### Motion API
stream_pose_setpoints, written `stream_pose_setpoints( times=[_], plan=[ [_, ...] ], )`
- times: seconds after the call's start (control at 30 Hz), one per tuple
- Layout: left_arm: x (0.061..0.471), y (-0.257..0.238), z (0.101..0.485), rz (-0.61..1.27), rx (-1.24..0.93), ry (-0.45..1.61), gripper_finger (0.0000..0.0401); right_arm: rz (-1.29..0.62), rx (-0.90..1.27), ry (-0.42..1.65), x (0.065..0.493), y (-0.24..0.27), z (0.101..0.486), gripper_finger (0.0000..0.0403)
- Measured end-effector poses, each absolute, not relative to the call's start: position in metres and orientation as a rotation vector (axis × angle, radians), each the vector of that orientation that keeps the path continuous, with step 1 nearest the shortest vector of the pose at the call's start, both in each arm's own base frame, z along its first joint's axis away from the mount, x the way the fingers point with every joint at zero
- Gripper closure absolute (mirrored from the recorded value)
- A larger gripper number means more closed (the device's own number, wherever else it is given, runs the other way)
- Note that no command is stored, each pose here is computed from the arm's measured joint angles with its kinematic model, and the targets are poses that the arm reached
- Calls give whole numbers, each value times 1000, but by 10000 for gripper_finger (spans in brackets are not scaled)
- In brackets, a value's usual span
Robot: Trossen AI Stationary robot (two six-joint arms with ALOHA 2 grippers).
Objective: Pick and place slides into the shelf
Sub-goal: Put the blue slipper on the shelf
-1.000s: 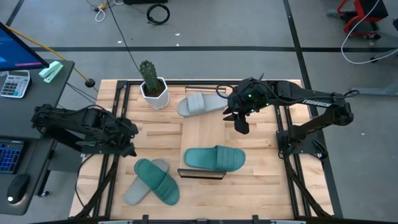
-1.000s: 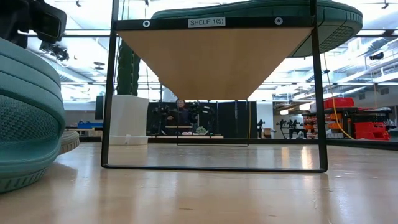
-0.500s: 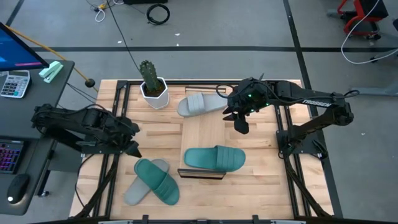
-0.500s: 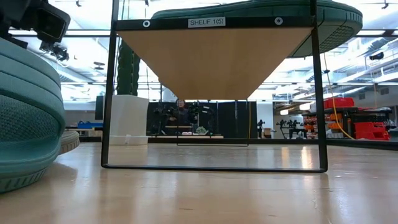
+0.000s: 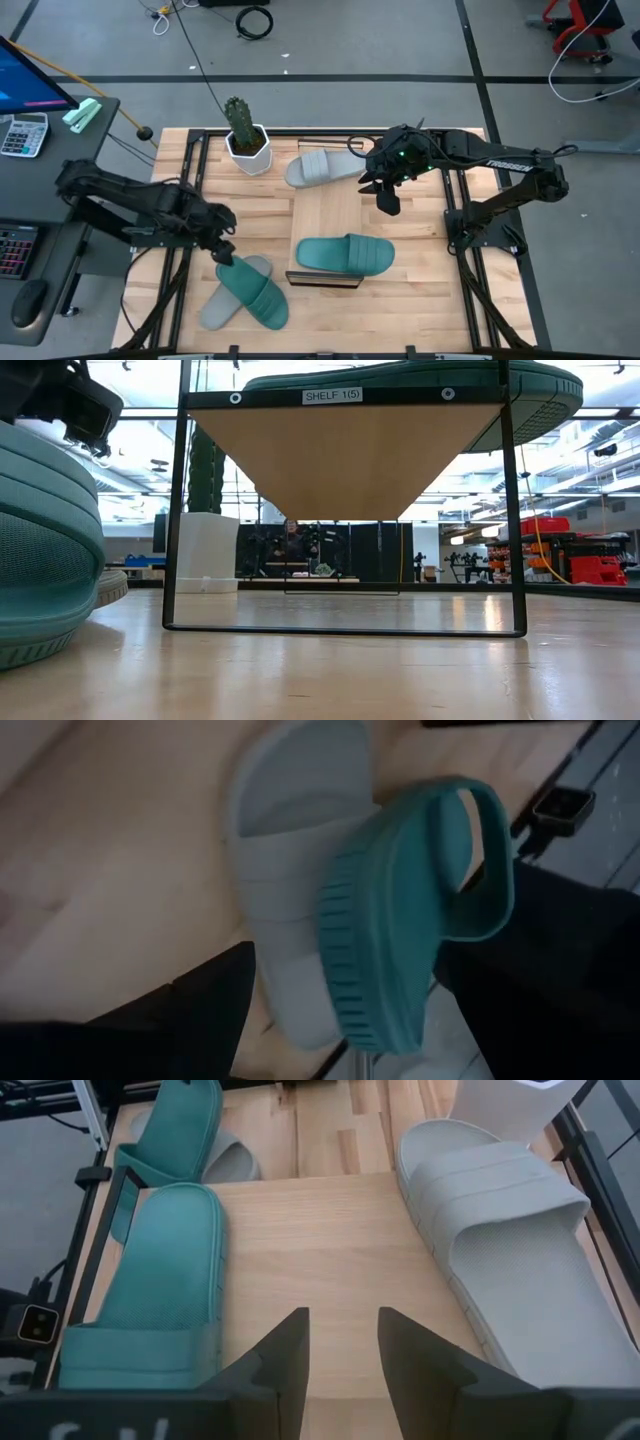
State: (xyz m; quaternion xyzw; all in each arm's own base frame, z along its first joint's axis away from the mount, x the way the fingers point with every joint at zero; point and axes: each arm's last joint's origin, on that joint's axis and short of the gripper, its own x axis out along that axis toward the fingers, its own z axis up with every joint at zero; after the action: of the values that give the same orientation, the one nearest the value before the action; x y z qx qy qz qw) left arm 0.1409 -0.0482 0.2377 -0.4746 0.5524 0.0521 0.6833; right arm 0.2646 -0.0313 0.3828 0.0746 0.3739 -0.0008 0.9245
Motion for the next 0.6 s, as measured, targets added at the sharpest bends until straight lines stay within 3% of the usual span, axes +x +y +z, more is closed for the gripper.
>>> stream_pose_setpoints(
  times=[0.37,0.6],
  plan=[
    [165,-70,230,21,-1070,1241,80,-1,151,768,265,-31,383,275],
    [167,-78,224,17,-1039,1289,142,-1,151,768,264,-31,383,275]
  ],
)
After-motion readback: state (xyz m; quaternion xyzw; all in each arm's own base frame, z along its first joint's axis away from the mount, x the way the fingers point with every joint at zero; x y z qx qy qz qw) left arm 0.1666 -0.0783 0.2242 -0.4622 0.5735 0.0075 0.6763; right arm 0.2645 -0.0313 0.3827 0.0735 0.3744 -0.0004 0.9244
